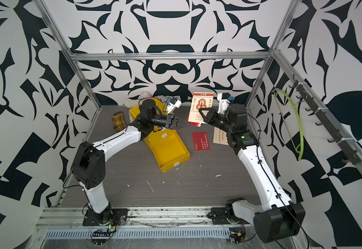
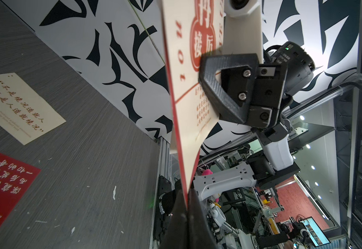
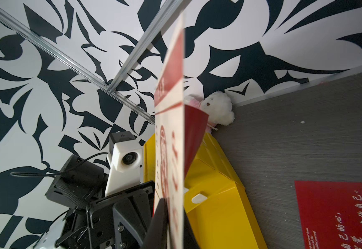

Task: Take the postcards out of the drawer
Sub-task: Place the postcard at the center of the board.

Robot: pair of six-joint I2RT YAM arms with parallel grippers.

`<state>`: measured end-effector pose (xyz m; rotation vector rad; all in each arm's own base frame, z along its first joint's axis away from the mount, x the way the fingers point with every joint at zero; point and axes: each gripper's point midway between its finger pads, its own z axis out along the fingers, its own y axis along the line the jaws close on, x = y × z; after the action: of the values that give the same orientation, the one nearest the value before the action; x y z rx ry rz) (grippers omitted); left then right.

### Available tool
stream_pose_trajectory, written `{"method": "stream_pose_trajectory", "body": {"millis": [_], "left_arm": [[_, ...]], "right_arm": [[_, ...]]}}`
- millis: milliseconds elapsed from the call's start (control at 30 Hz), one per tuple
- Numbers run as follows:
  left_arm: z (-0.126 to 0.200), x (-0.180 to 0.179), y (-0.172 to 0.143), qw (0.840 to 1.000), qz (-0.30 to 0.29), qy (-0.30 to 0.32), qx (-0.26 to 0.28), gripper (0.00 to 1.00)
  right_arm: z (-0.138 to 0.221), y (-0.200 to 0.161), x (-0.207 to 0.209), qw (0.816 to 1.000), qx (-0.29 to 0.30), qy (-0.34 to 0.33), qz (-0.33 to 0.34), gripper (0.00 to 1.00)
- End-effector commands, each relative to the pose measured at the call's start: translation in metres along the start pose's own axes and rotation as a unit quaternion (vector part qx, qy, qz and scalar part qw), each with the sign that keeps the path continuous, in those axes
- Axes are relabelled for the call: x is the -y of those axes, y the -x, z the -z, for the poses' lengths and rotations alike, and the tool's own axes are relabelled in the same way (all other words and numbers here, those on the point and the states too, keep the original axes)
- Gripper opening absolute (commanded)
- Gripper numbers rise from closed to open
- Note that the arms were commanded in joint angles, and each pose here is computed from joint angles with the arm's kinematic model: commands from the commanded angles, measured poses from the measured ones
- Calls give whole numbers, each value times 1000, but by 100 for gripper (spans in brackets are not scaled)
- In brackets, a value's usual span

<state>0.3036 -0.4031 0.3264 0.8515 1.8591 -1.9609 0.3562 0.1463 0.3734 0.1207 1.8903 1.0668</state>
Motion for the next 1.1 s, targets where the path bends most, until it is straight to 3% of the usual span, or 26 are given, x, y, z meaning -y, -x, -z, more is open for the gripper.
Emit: {"method": "stream_pose_trajectory", "body": {"millis": [0, 467, 700, 1067], "left_arm": [[11, 12, 1, 1000, -22, 8, 3, 0], [38, -4, 4, 996, -26, 72, 40, 0], [38, -6, 3, 996, -26, 75, 37, 0], [51, -6, 4, 993, -39, 109, 35, 0]], "right_arm": [[17, 22, -7, 998, 47, -22, 42, 10], [36, 26, 11, 991, 75, -84, 71, 5], [33, 25, 10, 992, 64, -83, 74, 6], [57, 29, 23, 979, 83, -147, 110, 6]]}}
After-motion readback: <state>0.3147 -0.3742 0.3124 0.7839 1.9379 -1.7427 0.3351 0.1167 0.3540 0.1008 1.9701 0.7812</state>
